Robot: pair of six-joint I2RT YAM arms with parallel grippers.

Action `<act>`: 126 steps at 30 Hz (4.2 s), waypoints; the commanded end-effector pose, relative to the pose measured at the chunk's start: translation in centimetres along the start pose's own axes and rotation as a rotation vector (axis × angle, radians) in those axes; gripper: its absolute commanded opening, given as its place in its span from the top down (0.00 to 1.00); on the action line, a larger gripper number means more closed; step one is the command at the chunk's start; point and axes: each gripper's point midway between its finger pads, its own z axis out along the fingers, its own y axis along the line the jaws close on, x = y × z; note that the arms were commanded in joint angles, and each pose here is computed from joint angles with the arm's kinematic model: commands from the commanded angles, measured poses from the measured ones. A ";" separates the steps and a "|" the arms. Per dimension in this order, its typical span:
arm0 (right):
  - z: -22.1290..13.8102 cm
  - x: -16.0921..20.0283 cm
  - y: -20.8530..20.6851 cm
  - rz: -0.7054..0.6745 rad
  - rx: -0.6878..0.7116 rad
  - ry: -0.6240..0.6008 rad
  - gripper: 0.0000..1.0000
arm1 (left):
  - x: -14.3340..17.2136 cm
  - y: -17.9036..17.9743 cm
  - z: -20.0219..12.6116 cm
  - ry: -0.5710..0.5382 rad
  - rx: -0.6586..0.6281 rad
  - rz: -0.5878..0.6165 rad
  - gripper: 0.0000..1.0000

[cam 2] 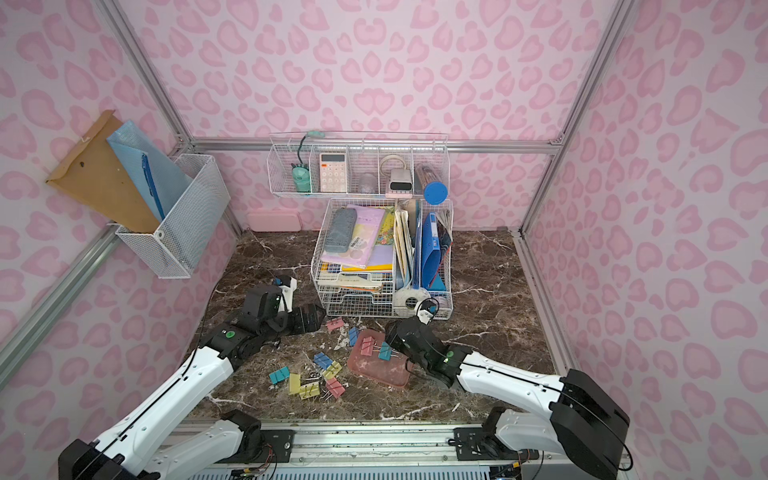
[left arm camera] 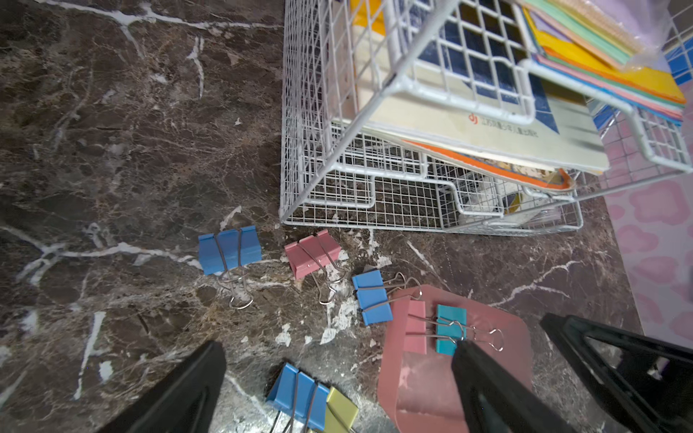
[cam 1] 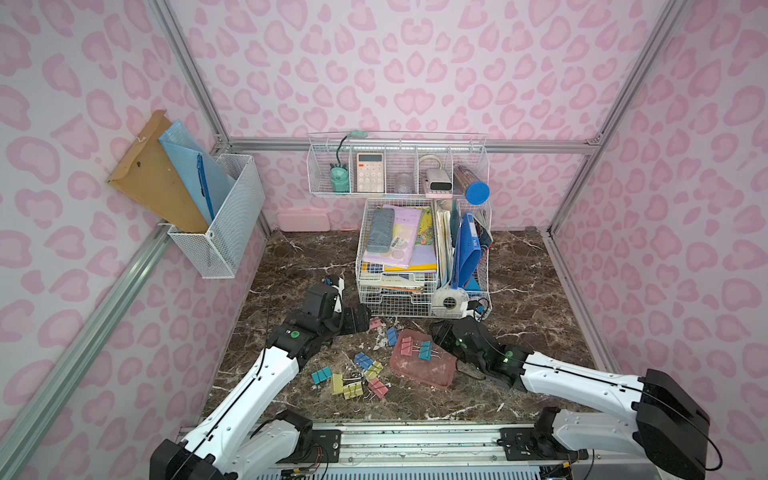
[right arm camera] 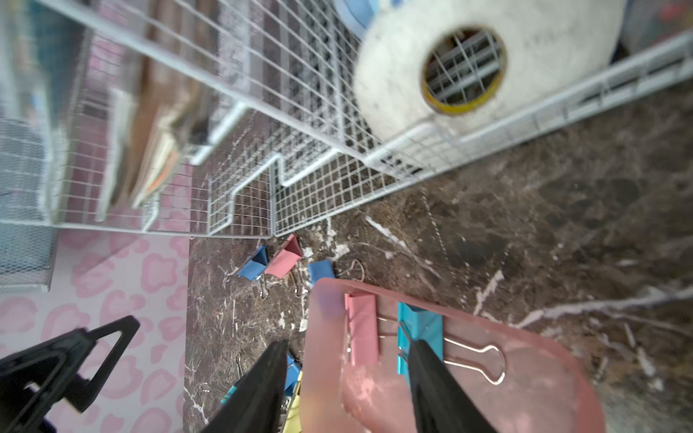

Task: Put the binder clips in the storage box
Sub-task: Place the binder clip in the storage box, then pick up the binder clip at the center of the board, then place the binder clip in the storage box.

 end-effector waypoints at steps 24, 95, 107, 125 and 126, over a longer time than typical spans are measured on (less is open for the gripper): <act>13.5 4.7 2.8 -0.627 0.295 0.287 0.55 | 0.0 0.3 -1.5 -0.019 -0.015 0.020 0.01; 0.7 3.8 8.6 -0.401 0.063 0.073 1.00 | 0.6 0.6 -1.2 -0.001 -0.024 0.033 0.01; -4.5 3.0 -3.5 -0.355 0.257 0.059 1.00 | 0.4 0.3 -0.8 -0.006 -0.009 0.040 0.01; -0.3 4.3 -4.7 -0.241 0.219 0.118 1.00 | 0.9 0.5 -0.8 0.013 -0.016 0.031 0.01; 0.0 4.4 -4.8 -0.239 0.218 0.121 1.00 | 0.9 0.5 -0.8 0.012 -0.015 0.030 0.01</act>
